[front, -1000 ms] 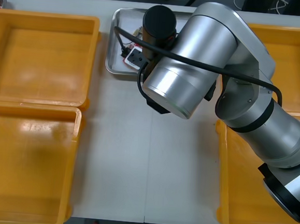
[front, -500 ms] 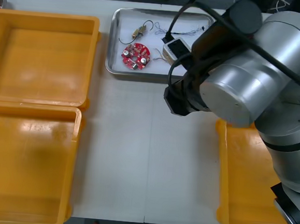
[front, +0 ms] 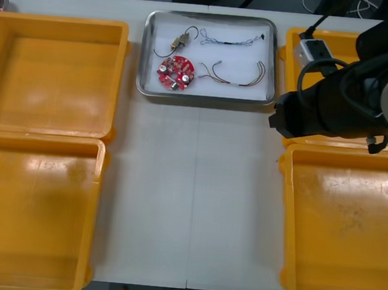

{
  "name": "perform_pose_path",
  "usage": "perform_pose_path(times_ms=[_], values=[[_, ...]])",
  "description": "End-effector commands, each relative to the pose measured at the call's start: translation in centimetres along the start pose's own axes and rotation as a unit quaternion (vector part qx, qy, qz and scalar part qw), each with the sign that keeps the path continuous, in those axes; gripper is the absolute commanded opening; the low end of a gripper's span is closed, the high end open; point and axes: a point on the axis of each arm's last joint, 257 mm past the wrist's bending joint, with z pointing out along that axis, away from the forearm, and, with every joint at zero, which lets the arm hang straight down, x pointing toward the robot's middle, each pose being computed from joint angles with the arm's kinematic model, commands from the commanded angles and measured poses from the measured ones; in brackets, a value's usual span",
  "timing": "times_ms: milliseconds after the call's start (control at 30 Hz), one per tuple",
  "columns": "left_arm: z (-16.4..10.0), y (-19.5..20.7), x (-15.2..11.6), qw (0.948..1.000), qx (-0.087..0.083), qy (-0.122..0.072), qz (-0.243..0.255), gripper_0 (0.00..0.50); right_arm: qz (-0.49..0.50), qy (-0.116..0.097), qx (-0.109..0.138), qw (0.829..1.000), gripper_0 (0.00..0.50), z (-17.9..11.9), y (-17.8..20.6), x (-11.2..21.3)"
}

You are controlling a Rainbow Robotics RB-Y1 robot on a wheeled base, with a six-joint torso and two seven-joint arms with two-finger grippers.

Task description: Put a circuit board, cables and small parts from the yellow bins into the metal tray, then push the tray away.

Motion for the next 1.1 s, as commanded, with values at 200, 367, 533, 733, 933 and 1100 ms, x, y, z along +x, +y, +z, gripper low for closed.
perform_pose_path(times_ms=[200,367,533,733,933,1100], values=[[-0.9,1.0,0.3,0.9997,-0.02,0.0,0.015,0.5,0.099,-0.012,0.06,0.993,0.5,-3.5,-9.1,2.2],[-0.9,1.0,0.3,0.9997,-0.02,0.0,0.015,0.5,0.134,-0.016,0.089,0.987,0.5,-4.7,-12.9,3.5],[-0.9,1.0,0.3,0.9997,-0.02,0.0,0.015,0.5,0.153,-0.006,0.115,0.981,0.5,-5.5,-15.9,5.5],[-0.9,1.0,0.3,0.9997,-0.02,0.0,0.015,0.5,0.156,0.007,0.135,0.979,0.5,-6.5,-18.1,7.4],[-0.9,1.0,0.3,0.9997,-0.02,0.0,0.015,0.5,0.154,0.037,0.162,0.974,0.5,-6.8,-20.1,10.3],[-0.9,1.0,0.3,0.9997,-0.02,0.0,0.015,0.5,0.149,0.05,0.174,0.972,0.5,-7.0,-20.9,11.2]])
